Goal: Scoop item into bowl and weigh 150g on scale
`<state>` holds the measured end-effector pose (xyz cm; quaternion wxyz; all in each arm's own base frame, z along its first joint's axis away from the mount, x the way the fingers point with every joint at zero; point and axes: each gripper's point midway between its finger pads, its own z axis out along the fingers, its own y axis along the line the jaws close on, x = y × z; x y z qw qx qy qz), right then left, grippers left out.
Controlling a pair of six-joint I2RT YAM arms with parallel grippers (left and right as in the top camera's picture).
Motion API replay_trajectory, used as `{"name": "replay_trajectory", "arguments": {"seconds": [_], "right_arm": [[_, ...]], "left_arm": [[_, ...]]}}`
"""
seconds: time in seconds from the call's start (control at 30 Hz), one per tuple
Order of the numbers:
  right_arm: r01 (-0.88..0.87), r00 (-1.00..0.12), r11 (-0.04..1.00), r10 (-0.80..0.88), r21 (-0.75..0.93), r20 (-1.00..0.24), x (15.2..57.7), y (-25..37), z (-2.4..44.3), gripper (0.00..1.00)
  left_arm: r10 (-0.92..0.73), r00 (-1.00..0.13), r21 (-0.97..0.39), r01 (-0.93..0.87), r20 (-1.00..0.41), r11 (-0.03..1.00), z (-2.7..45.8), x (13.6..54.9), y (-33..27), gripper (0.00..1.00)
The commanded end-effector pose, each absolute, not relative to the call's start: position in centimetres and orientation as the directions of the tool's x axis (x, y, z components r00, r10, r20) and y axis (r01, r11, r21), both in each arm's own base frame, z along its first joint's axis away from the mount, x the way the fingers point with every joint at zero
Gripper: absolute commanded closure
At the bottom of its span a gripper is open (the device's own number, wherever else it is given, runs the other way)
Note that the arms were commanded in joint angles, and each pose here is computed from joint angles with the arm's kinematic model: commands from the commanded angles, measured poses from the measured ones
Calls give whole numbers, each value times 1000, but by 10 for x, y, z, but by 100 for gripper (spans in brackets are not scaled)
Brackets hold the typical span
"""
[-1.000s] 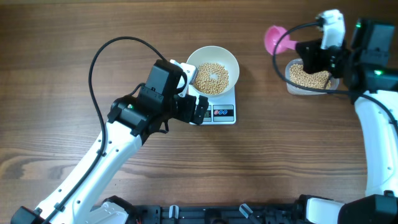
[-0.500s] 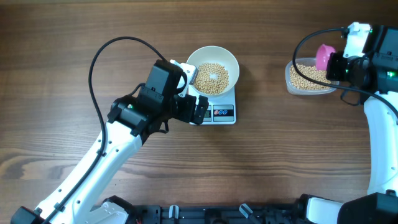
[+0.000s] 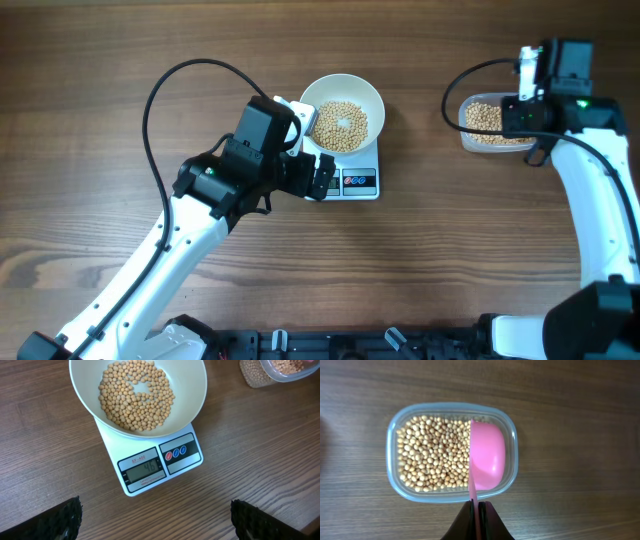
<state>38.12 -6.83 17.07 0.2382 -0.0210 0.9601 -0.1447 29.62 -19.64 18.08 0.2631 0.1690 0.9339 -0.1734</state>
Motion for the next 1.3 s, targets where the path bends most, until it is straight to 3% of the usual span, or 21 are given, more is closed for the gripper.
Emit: {"name": "replay_trajectory", "arguments": {"seconds": [0.0, 0.27, 0.6, 1.0, 1.27], "right_arm": [[37, -910, 934, -116, -357, -399, 383, -78, 157, 96], [25, -923, 933, -115, -358, -366, 391, -79, 136, 96], [-43, -943, 969, -120, -245, -310, 393, -59, 103, 96], [-46, -945, 979, -107, -198, -309, 391, -51, 101, 96], [-78, -933, 997, -72, 3, -353, 394, -24, 104, 96]], "left_arm": [[207, -797, -235, 398, -567, 887, 188, 301, -195, 0], [207, -797, -235, 398, -567, 887, 188, 301, -195, 0], [207, -797, -235, 398, -567, 887, 188, 301, -195, 0], [207, -797, -235, 398, -567, 887, 188, 301, -195, 0], [207, -797, -235, 398, -567, 887, 188, 301, -195, 0]]}}
